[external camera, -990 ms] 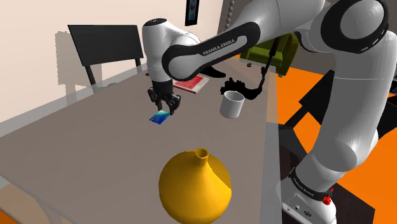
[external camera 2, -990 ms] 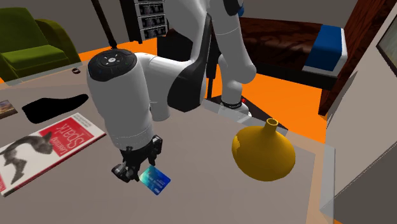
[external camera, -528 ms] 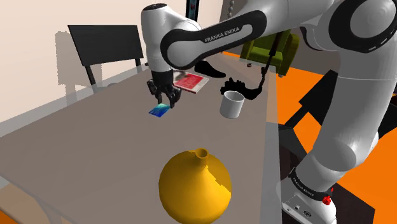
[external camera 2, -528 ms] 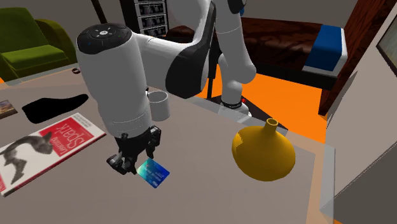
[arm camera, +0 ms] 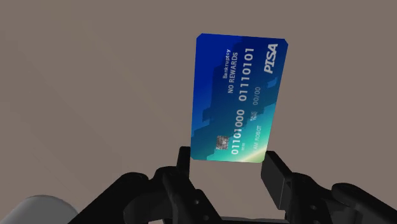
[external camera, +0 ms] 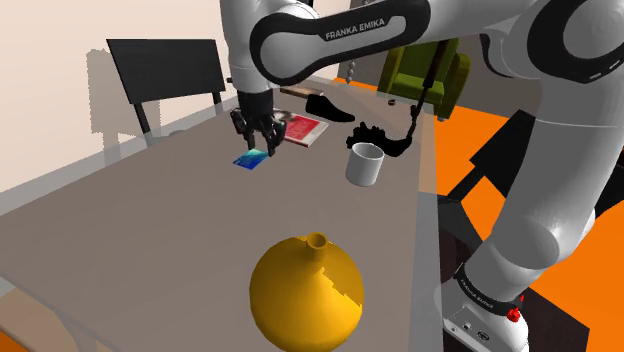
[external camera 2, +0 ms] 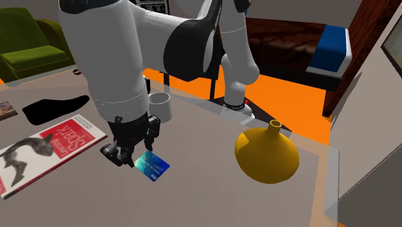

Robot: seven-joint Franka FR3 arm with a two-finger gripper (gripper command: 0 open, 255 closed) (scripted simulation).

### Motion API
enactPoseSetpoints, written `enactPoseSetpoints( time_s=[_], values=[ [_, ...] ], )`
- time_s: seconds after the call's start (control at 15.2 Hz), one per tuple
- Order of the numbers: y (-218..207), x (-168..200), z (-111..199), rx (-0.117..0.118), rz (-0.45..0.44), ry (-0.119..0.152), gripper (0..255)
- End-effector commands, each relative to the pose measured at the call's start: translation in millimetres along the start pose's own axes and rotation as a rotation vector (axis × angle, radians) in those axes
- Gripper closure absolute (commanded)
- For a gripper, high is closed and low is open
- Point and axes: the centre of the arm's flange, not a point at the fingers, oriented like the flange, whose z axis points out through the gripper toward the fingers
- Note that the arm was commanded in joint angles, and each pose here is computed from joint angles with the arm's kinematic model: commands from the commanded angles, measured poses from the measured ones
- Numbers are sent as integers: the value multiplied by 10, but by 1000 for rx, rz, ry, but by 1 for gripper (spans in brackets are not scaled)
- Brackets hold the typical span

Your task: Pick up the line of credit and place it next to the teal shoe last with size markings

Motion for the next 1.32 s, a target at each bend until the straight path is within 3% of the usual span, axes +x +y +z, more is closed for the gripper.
enactPoseSetpoints(
  time_s=[0.0, 0.46, 1.25],
  values=[
    [4, 13, -106, 0, 0, 0, 255],
    [13, 60, -425, 0, 0, 0, 255],
    [495, 1551, -198, 0, 0, 0, 255]
  ],
)
